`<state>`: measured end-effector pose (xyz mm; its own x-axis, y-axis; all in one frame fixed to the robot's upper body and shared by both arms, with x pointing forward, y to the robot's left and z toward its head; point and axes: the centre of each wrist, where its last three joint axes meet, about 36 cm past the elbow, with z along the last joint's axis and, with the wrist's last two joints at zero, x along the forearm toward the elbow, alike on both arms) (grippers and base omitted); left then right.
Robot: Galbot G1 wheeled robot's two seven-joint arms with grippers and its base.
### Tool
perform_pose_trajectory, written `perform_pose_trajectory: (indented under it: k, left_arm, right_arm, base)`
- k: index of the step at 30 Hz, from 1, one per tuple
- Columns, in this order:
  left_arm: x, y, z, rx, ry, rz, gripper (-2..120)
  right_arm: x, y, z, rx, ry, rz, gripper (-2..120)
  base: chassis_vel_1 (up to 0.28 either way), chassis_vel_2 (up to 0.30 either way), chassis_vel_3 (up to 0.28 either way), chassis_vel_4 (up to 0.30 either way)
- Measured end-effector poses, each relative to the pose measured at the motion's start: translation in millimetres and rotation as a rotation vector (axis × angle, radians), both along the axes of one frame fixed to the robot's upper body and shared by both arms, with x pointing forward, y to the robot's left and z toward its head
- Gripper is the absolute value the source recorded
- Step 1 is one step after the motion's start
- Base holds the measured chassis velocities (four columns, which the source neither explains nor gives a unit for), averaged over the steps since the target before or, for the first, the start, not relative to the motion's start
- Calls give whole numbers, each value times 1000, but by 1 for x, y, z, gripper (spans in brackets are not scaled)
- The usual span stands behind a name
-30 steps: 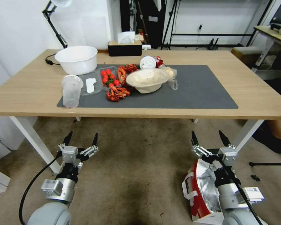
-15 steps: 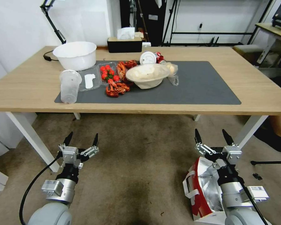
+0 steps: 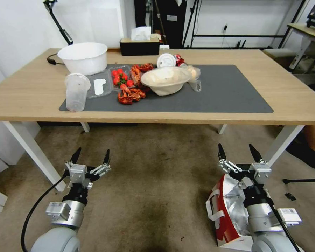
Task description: Pick up the food delivery bag from the floor and place it on the table.
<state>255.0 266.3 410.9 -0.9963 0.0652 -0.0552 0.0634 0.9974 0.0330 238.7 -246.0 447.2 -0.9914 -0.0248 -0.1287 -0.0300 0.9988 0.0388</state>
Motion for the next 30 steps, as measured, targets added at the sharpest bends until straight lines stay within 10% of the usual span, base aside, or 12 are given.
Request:
perform_pose_trajectory:
  k: [30]
  left_arm:
    - [-1,-2,-2,-2,-2,-4,100]
  right_arm:
    - [1,0,-3,3,-3,-4,100]
  base:
    - [0,0,0,0]
